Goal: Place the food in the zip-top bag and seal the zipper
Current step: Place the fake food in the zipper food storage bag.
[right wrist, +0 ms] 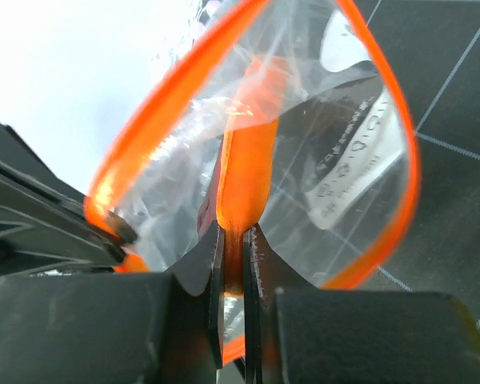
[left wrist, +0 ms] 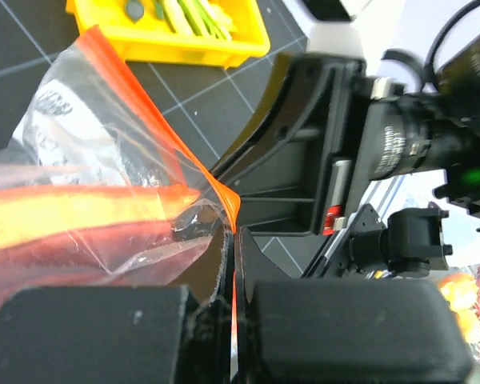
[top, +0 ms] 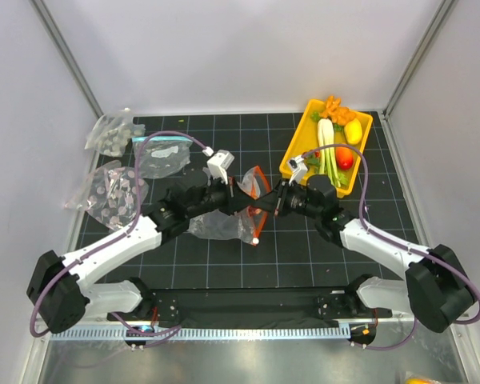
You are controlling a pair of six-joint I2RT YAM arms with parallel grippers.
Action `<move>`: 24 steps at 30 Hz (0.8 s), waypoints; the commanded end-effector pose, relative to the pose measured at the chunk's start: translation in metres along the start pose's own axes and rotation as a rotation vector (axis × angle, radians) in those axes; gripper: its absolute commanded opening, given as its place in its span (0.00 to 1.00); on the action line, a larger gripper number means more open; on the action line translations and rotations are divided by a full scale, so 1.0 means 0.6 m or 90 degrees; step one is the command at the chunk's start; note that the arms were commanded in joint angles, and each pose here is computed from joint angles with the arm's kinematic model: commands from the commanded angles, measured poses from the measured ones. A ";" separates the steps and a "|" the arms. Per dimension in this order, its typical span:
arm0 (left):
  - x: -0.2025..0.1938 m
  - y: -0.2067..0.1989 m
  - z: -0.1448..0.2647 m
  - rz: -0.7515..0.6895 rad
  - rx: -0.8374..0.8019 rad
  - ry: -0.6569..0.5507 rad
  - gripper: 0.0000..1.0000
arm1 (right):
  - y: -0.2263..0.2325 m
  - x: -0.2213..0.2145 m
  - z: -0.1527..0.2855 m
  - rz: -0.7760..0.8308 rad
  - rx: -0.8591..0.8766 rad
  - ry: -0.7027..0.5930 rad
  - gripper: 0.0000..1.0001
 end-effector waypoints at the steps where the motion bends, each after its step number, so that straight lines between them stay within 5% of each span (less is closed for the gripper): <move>1: 0.026 -0.030 0.014 -0.040 -0.028 -0.046 0.00 | 0.033 0.032 0.000 0.026 0.057 -0.040 0.01; 5: 0.026 -0.014 0.011 -0.039 0.001 -0.047 0.00 | 0.024 0.043 0.013 0.046 0.018 -0.062 0.01; 19: -0.011 -0.099 0.024 -0.103 -0.170 0.019 0.00 | -0.018 0.030 0.008 0.046 -0.062 -0.047 0.01; 24: 0.019 -0.012 0.002 -0.125 0.027 -0.038 0.00 | -0.007 0.045 0.022 0.064 -0.060 -0.061 0.01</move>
Point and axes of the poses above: each gripper's point midway between its finger pads, its own z axis back along the fingers, its own y axis along the line the jaws close on, x = y × z, the point moved 1 cm from there along z, back along the fingers, and after that the axes turned 15 degrees about z, right-handed, at the moved point
